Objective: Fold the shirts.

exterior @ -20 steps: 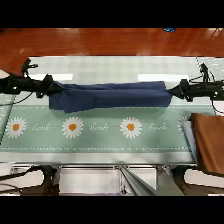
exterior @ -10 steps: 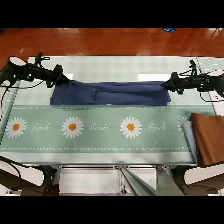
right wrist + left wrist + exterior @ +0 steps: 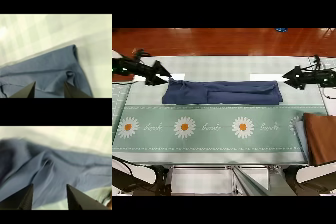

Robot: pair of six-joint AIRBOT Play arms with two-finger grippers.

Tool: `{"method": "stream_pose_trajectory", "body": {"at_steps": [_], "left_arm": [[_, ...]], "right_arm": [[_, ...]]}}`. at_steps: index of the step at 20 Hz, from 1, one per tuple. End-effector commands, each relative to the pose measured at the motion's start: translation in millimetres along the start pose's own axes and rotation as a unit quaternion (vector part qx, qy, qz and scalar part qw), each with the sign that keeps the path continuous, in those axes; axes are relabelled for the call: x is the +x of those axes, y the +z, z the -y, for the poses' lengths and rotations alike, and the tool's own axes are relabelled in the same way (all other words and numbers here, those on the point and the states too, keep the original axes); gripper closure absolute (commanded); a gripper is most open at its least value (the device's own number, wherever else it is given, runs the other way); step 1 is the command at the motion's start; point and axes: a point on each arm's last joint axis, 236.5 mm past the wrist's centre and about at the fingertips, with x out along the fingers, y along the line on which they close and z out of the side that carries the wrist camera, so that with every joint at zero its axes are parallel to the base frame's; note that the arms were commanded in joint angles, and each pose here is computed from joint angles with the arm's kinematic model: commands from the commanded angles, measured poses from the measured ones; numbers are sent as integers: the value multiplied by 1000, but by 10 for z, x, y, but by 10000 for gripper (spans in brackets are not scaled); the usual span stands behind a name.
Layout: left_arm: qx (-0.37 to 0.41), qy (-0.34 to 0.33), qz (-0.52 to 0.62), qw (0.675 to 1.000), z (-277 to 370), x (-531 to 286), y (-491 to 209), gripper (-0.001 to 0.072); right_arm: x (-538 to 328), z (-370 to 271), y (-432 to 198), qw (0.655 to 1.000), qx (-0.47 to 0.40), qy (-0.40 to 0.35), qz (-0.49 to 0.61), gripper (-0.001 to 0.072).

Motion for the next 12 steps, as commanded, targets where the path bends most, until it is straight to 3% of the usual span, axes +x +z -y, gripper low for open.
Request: {"method": "stream_pose_trajectory", "body": {"at_steps": [1, 3, 6, 12], "left_arm": [[12, 100, 44, 994, -397, -843, -56, 202], [35, 146, 126, 981, -396, -1242, -17, 201], [63, 123, 239, 961, -27, -1428, -149, 202], [131, 93, 164, 973, 394, -587, -1002, 202]], "right_arm": [[-382, 364, -81, 998, 12, -53, -23, 298], [-365, 684, -190, 993, 27, -108, -34, 299], [-135, 743, -269, 994, 53, -98, -23, 299], [474, 515, -608, 993, 42, -58, -93, 298]]}}
